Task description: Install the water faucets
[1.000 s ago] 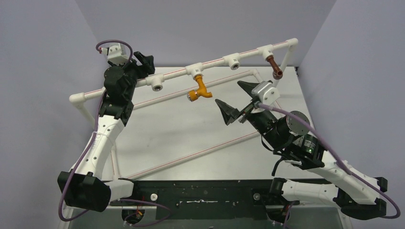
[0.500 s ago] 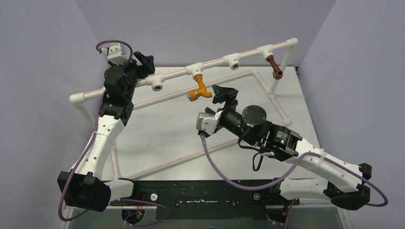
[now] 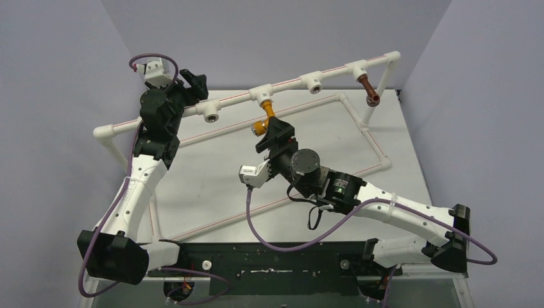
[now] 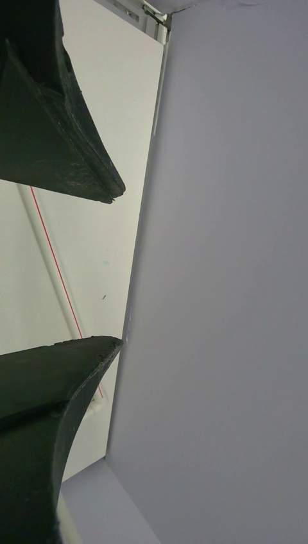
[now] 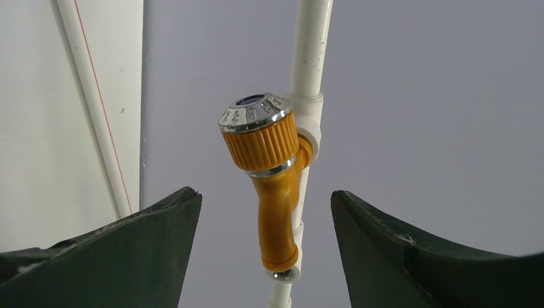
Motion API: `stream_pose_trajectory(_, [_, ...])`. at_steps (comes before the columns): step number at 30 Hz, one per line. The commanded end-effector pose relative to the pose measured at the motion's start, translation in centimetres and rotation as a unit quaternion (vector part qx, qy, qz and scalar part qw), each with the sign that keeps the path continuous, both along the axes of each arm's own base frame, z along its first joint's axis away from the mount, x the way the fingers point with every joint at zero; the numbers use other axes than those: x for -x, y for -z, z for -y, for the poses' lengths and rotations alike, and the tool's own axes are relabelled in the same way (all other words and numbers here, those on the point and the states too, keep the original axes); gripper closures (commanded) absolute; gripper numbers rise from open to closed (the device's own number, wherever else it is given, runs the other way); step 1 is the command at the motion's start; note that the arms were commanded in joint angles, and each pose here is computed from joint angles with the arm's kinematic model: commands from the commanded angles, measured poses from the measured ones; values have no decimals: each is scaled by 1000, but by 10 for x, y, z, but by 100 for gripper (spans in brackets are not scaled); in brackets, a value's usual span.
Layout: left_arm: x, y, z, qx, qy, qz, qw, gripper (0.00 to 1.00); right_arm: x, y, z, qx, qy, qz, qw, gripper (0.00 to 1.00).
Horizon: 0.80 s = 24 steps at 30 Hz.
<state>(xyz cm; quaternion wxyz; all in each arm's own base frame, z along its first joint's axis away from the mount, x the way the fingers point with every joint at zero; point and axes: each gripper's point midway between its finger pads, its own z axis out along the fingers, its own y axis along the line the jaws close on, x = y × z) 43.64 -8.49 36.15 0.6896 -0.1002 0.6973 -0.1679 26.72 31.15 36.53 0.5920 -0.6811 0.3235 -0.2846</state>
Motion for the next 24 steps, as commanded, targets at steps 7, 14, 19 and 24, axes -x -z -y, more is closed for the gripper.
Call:
stream_pose_trajectory(7, [86,249,36,-92,113,-405,903,26,-18,-32,0,-56,44,74,995,34])
stream_pose_trajectory(14, [86,247,38,-89,118,-402,903,26,-25,-26,-7,-75,47,70,994,59])
stream_pose_trajectory(19, [86,250,38,-89,118,-407,901,26,-28,-30,-6,-126,56,57,989,100])
stream_pose_trajectory(24, [86,249,36,-91,114,-403,903,26,-23,-40,-2,-249,58,33,966,100])
